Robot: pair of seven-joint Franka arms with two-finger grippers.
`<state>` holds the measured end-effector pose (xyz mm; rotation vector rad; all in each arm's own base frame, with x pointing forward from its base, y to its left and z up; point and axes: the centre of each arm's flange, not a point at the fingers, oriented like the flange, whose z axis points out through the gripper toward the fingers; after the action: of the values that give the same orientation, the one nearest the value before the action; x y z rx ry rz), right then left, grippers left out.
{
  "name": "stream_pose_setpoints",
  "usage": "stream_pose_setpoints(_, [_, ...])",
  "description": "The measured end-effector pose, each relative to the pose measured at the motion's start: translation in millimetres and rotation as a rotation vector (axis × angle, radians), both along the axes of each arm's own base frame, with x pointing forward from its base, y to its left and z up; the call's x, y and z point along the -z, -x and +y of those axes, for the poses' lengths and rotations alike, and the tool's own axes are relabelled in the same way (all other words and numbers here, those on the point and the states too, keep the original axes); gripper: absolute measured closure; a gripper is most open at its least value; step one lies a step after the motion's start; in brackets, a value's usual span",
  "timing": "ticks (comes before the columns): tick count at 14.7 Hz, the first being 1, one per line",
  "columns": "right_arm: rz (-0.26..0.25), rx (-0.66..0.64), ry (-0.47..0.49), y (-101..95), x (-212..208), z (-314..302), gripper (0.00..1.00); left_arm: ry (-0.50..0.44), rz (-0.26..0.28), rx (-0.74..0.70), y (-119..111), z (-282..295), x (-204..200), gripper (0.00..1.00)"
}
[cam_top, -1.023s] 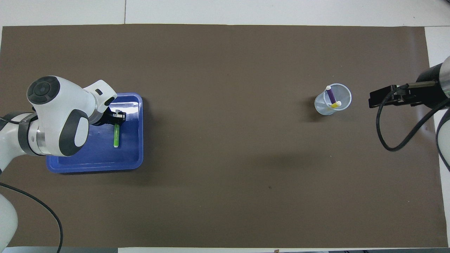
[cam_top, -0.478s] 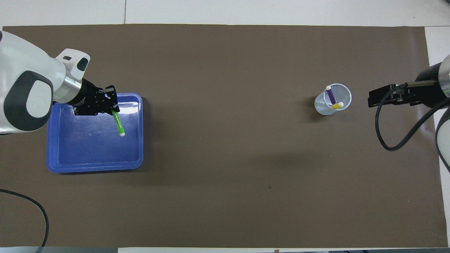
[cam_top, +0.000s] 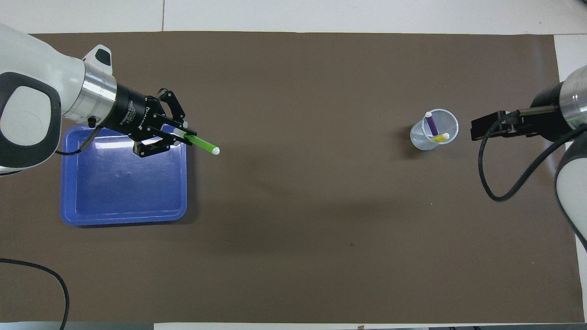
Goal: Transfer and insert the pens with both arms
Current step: 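Lift the green pen and move it toward the right gripper, then grasp the green pen with the right gripper and open the left gripper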
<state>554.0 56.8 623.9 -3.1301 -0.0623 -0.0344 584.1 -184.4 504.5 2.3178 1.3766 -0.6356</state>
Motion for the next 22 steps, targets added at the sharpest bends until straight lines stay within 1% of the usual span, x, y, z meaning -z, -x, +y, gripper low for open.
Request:
stream_pose_setpoints(2, [0.000, 0.031, -0.001, 0.6, -0.4, 6.2, 0.00, 0.068, 0.092, -0.146, 3.9, -28.0, -7.5, 0.83])
stream_pose_setpoints(3, [0.000, 0.045, -0.004, 0.8, -0.6, 7.7, 0.00, 0.108, 0.121, -0.228, 2.7, -39.6, -11.2, 0.83])
stream_pose_setpoints(4, [0.001, 0.058, -0.011, 1.0, -0.6, 10.3, 0.00, 0.138, 0.143, -0.298, 2.1, -50.8, -12.6, 0.83])
stream_pose_setpoints(6, [-0.004, 0.098, -0.032, 1.0, -1.5, 18.3, 0.00, 0.199, 0.175, -0.391, 8.0, -82.4, -9.0, 0.83])
stream_pose_setpoints(8, [0.003, 0.156, -0.099, 1.0, -2.3, 27.8, 0.00, 0.305, 0.223, -0.481, 21.1, -112.0, 5.3, 0.83])
stream_pose_setpoints(9, [0.006, 0.191, -0.148, 0.6, -3.6, 33.7, 0.00, 0.337, 0.236, -0.510, 30.6, -124.1, 13.0, 0.83])
stream_pose_setpoints(11, [0.004, 0.251, -0.260, -0.4, -8.6, 56.2, 0.00, 0.373, 0.243, -0.566, 54.0, -149.7, 24.8, 0.83])
stream_pose_setpoints(13, [-0.003, 0.282, -0.335, 1.2, -12.9, 88.3, 0.00, 0.410, 0.247, -0.602, 78.4, -173.9, 30.7, 0.83])
stream_pose_setpoints(15, [-0.011, 0.294, -0.390, 3.1, -12.3, 117.5, 0.00, 0.438, 0.248, -0.607, 102.2, -194.2, 34.4, 0.83])
stream_pose_setpoints(18, [-0.018, 0.284, -0.419, 4.0, -1.5, 141.3, 0.00, 0.481, 0.235, -0.628, 129.5, -208.7, 44.0, 0.83])
stream_pose_setpoints(20, [-0.001, 0.277, -0.414, 4.7, 10.0, 148.7, 0.00, 0.519, 0.238, -0.648, 137.8, -205.5, 50.0, 0.83])
stream_pose_setpoints(22, [0.021, 0.271, -0.405, 7.3, 21.7, 154.3, 0.03, 0.534, 0.240, -0.662, 141.4, -200.8, 53.6, 0.83])
